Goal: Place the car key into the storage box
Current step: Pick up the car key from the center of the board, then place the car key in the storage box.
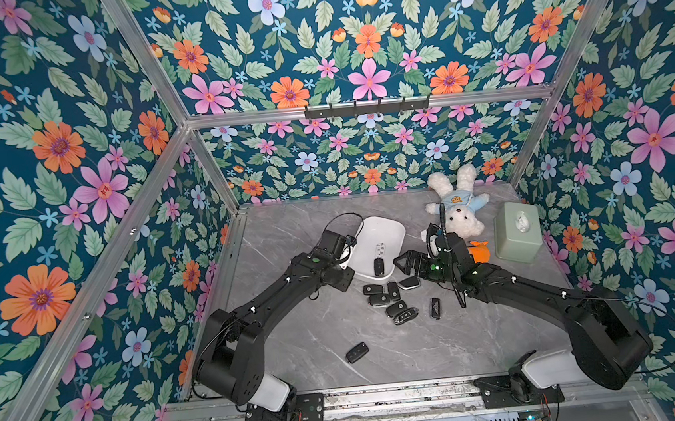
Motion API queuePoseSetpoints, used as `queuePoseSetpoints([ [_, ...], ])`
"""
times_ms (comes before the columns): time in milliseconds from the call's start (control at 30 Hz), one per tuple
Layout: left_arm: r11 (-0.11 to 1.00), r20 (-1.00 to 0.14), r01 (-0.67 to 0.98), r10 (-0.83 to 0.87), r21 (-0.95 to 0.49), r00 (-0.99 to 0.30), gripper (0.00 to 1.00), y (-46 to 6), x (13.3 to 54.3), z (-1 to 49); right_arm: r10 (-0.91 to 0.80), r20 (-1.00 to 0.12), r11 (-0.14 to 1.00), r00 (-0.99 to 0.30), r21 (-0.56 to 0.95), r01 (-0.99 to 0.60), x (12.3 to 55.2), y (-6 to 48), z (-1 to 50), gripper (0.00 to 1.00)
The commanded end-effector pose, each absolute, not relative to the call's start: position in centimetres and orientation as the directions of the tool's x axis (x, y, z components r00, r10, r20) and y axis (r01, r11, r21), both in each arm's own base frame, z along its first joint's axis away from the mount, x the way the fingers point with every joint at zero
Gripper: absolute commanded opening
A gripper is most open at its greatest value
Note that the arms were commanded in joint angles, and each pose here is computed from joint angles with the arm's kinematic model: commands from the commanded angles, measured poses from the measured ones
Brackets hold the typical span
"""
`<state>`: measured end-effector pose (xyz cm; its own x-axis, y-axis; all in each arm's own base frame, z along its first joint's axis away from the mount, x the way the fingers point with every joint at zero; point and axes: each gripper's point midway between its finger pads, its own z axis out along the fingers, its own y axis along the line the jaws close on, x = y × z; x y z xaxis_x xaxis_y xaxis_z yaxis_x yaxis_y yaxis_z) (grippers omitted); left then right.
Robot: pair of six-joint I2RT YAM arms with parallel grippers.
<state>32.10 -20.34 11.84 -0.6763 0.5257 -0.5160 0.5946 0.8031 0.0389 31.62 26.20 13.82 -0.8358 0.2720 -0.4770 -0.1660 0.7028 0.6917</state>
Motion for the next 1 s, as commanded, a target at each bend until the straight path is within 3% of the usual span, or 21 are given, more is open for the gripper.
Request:
queuePoseSetpoints([
  [0, 0.802, -0.598, 0.597, 0.483, 0.008, -0.640, 0.37, -22.0, 33.7, 14.4, 0.277, -0.486, 0.692, -0.829, 0.700, -0.179, 31.9, 26.5, 14.4, 0.99],
  [200, 0.818, -0.673, 0.574, 0.419, -0.011, -0.610, 0.38, -24.1, 37.1, 16.6, 0.286, -0.494, 0.696, -0.821, 0.696, -0.177, 31.7, 26.1, 14.5, 0.99],
  [400, 0.848, -0.674, 0.527, 0.364, -0.044, -0.643, 0.39, -25.8, 40.1, 15.8, 0.291, -0.507, 0.709, -0.811, 0.683, -0.172, 31.4, 25.3, 14.6, 0.99],
  [667, 0.881, -0.574, 0.473, 0.388, 0.002, -0.721, 0.39, -25.8, 42.3, 12.5, 0.305, -0.517, 0.721, -0.800, 0.674, -0.162, 31.2, 24.3, 14.4, 0.99],
  [967, 0.872, -0.482, 0.489, 0.442, 0.030, -0.757, 0.39, -26.4, 41.8, 9.5, 0.310, -0.517, 0.722, -0.798, 0.674, -0.156, 31.2, 24.1, 14.0, 0.99],
])
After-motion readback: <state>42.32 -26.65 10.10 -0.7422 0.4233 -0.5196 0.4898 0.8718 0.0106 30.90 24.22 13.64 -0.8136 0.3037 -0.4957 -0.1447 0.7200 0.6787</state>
